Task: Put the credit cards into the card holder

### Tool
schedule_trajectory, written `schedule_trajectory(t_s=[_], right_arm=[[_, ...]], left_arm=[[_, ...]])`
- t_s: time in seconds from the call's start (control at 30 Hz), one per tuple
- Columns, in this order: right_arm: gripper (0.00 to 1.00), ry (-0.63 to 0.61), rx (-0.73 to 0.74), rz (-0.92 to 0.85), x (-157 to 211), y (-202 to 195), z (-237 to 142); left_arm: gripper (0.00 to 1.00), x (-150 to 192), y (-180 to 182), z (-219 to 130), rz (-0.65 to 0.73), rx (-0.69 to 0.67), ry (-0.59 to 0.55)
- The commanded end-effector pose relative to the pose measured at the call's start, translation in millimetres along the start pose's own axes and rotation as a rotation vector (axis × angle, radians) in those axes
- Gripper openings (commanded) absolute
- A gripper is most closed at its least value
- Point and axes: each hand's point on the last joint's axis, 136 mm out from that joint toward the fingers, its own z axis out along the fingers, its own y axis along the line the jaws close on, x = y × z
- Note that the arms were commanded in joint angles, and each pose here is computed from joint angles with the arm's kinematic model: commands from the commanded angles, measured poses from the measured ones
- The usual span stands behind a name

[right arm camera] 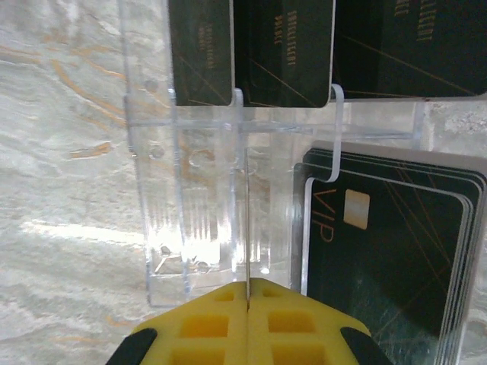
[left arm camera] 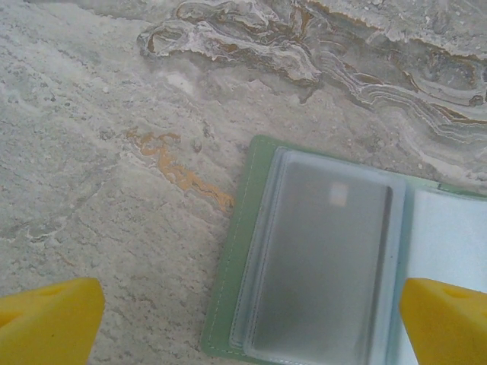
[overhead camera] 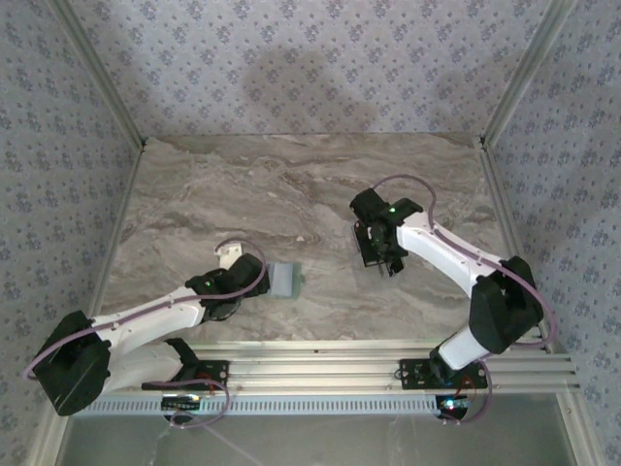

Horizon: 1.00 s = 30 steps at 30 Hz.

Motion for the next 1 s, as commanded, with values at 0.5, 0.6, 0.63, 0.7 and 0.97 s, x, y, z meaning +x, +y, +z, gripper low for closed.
schedule_trajectory(t_s=[0.5, 0.6, 0.63, 0.7, 0.97], right_arm=[[0.00, -0.275, -0.512, 0.115, -35, 171, -45], [0.00, -0.280, -0.522, 0.155, -37, 200, -33], [0.00, -0.284, -0.523, 0.166, -38, 209, -29], [0.00, -0.267, -0.504, 0.194, -34, 220, -13], [0.00, -0.274, -0.496, 0.278, -45, 253, 6]], left_arm=[[1.00, -25, 23, 4, -0.082, -0.084, -0.018], [1.00, -26, 29, 5, -0.096, -0.104, -0.025], [1.00, -27, 31, 5, -0.103, -0.110, -0.029], [1.00, -29, 32, 5, -0.111, -0.114, -0.036], [1.00, -31, 35, 4, -0.124, -0.116, -0.043]])
